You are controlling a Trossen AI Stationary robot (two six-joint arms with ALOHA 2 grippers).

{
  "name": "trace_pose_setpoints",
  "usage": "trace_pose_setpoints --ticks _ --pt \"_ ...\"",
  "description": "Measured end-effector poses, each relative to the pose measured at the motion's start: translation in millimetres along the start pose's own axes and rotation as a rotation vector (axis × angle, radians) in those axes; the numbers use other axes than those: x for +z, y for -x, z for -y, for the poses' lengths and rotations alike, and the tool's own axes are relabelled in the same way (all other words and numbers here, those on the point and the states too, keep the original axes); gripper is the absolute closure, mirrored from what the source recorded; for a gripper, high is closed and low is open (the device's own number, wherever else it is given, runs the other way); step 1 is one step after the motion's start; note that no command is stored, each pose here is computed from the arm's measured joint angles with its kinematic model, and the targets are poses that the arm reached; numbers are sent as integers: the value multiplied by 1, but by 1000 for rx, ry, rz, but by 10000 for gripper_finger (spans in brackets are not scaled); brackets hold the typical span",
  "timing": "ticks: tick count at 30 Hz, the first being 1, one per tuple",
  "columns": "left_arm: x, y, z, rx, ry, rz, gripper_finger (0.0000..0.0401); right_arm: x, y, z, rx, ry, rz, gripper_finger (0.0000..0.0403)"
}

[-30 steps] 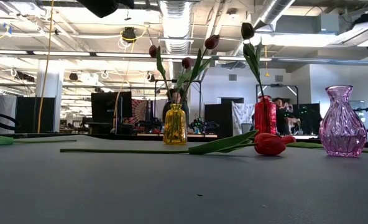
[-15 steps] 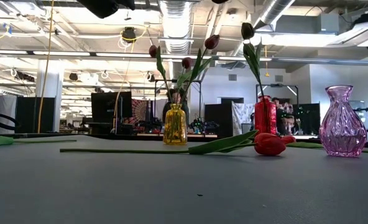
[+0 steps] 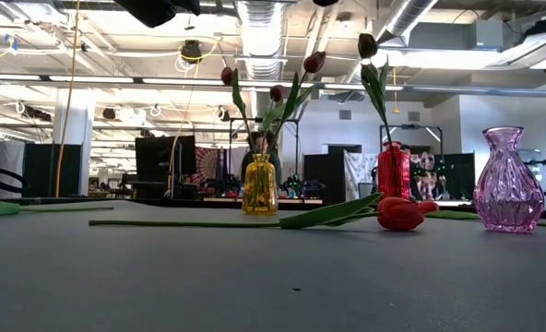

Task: Sort flowers into vase by color
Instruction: Put the black flower into the red vase

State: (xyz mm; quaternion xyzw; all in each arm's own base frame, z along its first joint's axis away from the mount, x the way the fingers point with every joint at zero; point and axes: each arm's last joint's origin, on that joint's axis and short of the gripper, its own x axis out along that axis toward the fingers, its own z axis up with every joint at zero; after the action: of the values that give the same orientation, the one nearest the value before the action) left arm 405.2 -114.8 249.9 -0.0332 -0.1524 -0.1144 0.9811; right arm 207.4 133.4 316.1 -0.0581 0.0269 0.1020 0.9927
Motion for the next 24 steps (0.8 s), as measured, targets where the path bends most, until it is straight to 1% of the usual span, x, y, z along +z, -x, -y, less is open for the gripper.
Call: trace_pose_setpoints --ticks 3,5,7,10,16,20,24 --pt "0 0 0 -1 -18 5 399 -2 0 0 1 5 -15 360" --pt "0 0 0 -1 -37 5 390 -2 0 0 2 7 -19 385" --pt "0 0 0 -1 -53 2 372 -2 0 0 2 9 -17 387" --pt "-3 0 0 13 -58 -25 333 0 2 1 1 -2 -10 381" --pt "-9 1 -4 117 -68 -98 249 8 12 6 -10 -21 19 387" --pt "-6 3 -5 160 -97 -185 211 9 27 15 -75 -53 -25 387" --pt "8 9 -8 249 -150 -296 196 7 49 27 -170 -93 -100 387"
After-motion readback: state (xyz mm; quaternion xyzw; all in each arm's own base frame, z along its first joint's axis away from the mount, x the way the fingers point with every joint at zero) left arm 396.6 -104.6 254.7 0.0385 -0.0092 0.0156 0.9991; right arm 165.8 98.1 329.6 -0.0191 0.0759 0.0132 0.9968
